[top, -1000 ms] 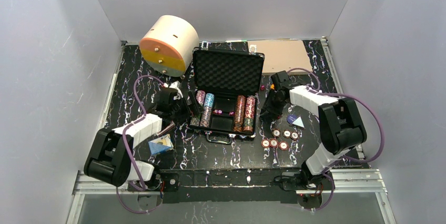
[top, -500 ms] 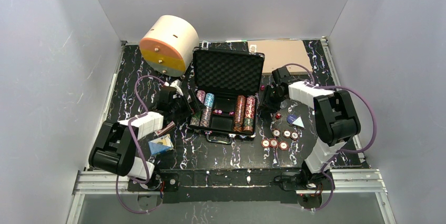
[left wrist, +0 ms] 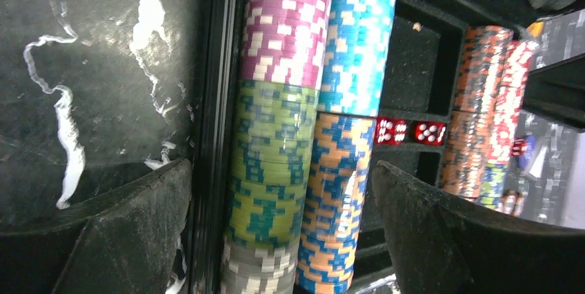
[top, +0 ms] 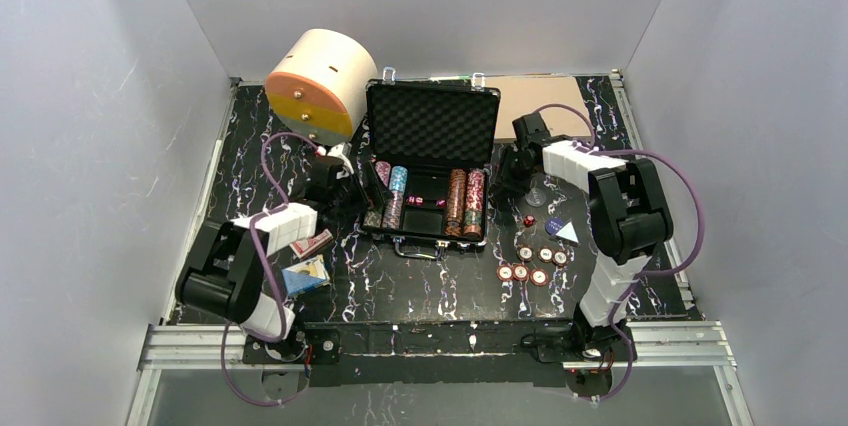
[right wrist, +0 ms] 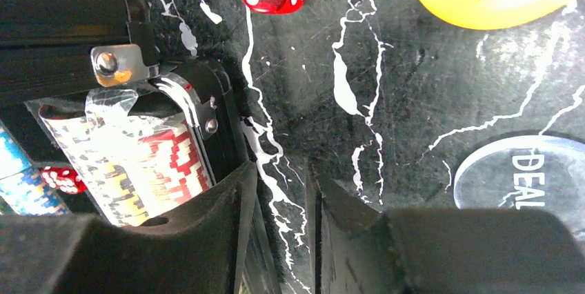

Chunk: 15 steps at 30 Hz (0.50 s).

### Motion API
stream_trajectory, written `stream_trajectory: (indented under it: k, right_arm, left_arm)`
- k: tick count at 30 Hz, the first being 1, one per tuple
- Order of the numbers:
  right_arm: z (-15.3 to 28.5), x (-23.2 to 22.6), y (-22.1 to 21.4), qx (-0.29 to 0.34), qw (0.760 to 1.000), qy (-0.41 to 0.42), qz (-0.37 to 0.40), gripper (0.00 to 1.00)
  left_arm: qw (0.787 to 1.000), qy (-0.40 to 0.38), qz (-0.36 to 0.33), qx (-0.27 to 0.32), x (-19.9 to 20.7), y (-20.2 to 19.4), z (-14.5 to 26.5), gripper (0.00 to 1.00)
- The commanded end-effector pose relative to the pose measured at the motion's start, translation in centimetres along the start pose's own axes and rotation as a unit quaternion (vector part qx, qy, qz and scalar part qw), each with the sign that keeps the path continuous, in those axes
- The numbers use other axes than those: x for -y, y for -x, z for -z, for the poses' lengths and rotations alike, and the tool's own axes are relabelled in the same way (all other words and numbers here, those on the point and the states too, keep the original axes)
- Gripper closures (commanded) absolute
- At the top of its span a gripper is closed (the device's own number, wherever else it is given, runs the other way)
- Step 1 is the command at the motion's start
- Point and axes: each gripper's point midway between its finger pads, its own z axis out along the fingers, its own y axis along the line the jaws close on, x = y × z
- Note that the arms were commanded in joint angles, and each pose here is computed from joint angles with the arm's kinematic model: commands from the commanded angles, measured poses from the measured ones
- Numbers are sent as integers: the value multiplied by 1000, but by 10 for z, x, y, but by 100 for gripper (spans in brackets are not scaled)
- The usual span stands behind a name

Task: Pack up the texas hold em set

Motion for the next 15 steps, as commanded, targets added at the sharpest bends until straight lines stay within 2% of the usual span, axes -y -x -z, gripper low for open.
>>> stream_trajectory:
  k: [1, 4, 6, 9, 11, 13, 15]
  right_arm:
    - [38, -25, 30, 88, 995, -22, -29, 57]
    - [67, -7, 28, 119, 988, -85, -47, 52]
    - [81, -19, 22, 128, 988, -84, -29, 50]
    - [88, -62, 11, 133, 991, -23, 21, 49]
    - [86, -105, 2, 127, 989, 55, 57, 49]
    - [76, -136, -12, 95, 986, 110, 78, 49]
    - [66, -159, -26, 63, 983, 140, 99, 43]
  left_arm:
    - [997, 42, -58, 40, 17, 21, 36, 2]
    - [976, 180, -85, 87, -24, 46, 67, 2]
    - [963, 227, -100, 104, -34, 61, 83, 2]
    - [968, 189, -123, 110, -12, 72, 90, 2]
    - [974, 148, -129, 117, 5, 76, 92, 2]
    - [975, 126, -130, 130, 16, 81, 95, 2]
    - [974, 119, -130, 144, 21, 87, 99, 2]
